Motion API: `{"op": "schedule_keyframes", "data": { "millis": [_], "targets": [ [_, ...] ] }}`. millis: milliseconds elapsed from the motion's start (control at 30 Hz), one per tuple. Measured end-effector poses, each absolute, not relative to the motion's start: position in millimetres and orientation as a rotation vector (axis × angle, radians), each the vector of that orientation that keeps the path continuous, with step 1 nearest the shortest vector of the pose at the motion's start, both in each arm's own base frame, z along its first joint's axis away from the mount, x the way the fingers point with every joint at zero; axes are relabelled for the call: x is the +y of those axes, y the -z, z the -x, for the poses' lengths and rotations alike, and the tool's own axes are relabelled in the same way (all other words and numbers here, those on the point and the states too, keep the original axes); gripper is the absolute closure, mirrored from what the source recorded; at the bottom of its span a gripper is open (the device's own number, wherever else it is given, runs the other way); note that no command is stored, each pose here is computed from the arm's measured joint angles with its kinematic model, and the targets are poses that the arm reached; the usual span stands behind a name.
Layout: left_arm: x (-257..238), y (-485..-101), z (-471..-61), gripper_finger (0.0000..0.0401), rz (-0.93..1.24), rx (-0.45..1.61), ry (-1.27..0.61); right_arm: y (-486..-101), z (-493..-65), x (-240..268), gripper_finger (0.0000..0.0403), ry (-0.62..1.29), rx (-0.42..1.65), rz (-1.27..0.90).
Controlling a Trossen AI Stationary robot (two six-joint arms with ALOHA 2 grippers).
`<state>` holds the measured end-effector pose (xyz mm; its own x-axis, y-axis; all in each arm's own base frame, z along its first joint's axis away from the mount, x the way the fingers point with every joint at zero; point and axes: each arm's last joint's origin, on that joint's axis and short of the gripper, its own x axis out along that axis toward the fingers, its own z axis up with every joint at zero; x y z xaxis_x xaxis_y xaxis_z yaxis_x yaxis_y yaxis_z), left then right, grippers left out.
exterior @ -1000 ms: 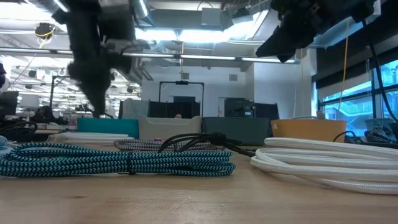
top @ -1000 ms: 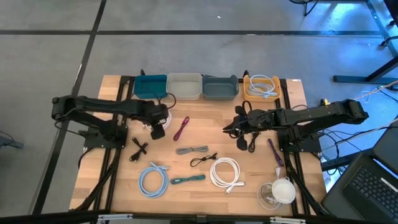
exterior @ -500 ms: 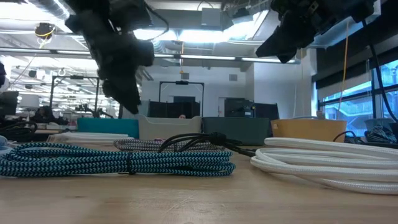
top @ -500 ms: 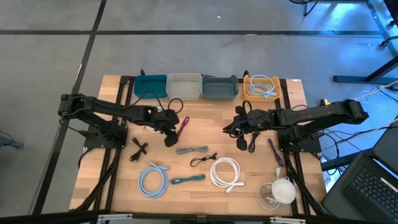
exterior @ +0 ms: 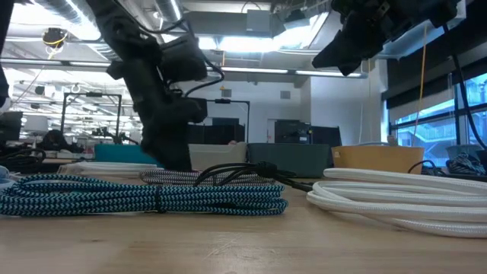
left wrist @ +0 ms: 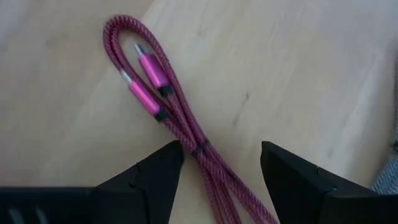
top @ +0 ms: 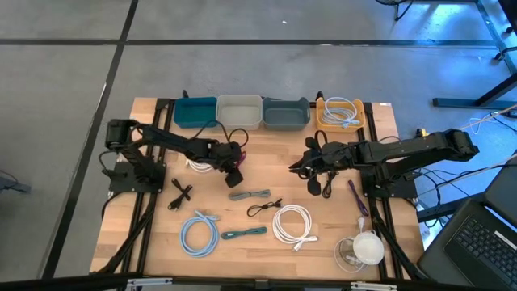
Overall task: Pick & Place USB Port
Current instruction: Put the black and pink USB cable into the gray bin
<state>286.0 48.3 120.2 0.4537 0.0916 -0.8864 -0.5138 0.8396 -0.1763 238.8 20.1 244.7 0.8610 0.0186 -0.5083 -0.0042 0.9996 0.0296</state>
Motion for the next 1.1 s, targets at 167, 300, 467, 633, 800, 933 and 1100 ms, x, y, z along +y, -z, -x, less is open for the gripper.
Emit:
{"op": "schedule_keyframes", "data": {
  "millis": [167,300,467,633,800,933,1100],
  "targets": [
    [48.0,-117.4,-288.1,0.025,0.343,1.04,-0.362,-244.8,-238.8,20.1,0.0354,-0.012,0.533,-0.026],
    [46.3,-125.6,-285.8,0.037,0.301,1.028,-0.339,-245.0,-238.8,20.1,0.0354,-0.013,0.531,-0.025],
    [40.3,-150.2,-282.8,0.0391,0.33,0.979,-0.198,-245.2,-239.0,20.1,0.0354,-0.013,0.529,-0.026],
    [36.4,-205.8,-284.5,0.0393,0.204,0.877,-0.115,-245.2,-239.0,20.1,0.0354,-0.013,0.528,-0.026],
    [48.8,-257.8,-279.3,0.0393,-0.121,0.861,-0.201,-246.4,-239.7,20.1,0.0354,-0.013,0.514,-0.027],
    [70.9,-285.7,-277.2,0.0394,-0.364,0.896,-0.266,-246.4,-239.7,20.1,0.0354,-0.013,0.514,-0.026],
    [118.6,-303.0,-271.1,0.0394,-0.45,0.944,-0.347,-246.4,-239.7,20.1,0.0354,-0.013,0.514,-0.026]
  ]
}}
